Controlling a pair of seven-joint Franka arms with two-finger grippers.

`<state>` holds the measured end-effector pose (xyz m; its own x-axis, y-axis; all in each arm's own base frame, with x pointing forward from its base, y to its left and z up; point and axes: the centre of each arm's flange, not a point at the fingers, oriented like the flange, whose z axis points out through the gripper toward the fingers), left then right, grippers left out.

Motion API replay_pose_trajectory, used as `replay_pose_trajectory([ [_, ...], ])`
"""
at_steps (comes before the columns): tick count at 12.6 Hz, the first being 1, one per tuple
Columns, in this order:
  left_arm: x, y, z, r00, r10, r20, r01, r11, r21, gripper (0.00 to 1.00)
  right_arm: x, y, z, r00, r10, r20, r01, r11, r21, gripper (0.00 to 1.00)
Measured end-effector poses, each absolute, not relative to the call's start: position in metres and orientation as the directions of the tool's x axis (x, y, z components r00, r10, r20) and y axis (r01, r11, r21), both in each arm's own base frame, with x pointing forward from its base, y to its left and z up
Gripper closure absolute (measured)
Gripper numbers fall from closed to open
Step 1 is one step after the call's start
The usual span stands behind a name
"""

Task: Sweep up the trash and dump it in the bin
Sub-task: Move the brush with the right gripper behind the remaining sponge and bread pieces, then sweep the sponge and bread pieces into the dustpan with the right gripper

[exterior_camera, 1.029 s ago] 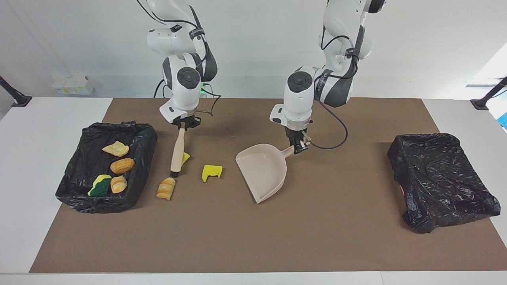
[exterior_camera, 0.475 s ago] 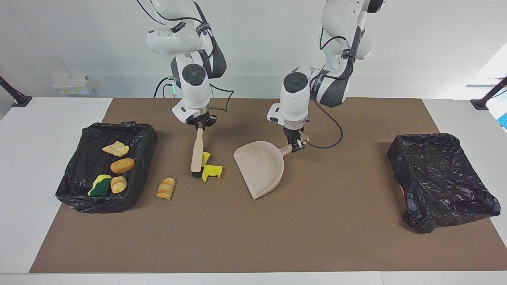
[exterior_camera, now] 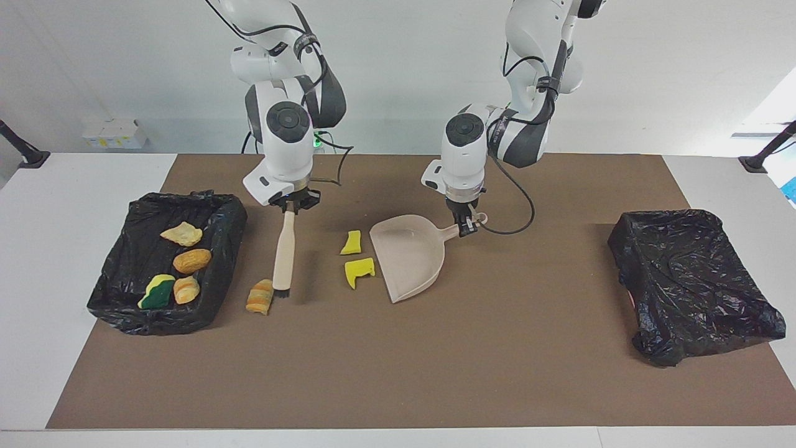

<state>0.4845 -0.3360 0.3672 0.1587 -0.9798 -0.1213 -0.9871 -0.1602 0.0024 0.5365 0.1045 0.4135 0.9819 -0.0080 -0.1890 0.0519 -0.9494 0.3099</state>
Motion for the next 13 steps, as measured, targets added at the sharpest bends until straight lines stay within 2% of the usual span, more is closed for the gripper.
replay_pose_trajectory([
  [2,0.479,-0.339,0.367,0.133,-0.982,-0.13,-0.991,-0.134,-0.002,0.68,0.539,0.084,0.393,0.986,0.026,-0.164,0.084,-0.928,0.363,0.74],
  [5,0.468,-0.344,0.367,0.114,-0.984,-0.137,-0.993,-0.115,0.0,0.68,0.531,0.058,0.351,0.988,0.055,-0.147,0.108,-0.918,0.382,0.74],
  [7,0.466,-0.343,0.366,0.114,-0.984,-0.139,-0.993,-0.116,0.002,0.68,0.527,0.061,0.347,0.986,0.063,-0.153,0.118,-0.917,0.38,0.74],
  [13,0.459,-0.34,0.362,0.176,-0.974,-0.142,-0.984,-0.177,-0.004,0.68,0.498,0.153,0.351,0.971,0.148,-0.19,0.185,-0.964,0.193,0.74],
])
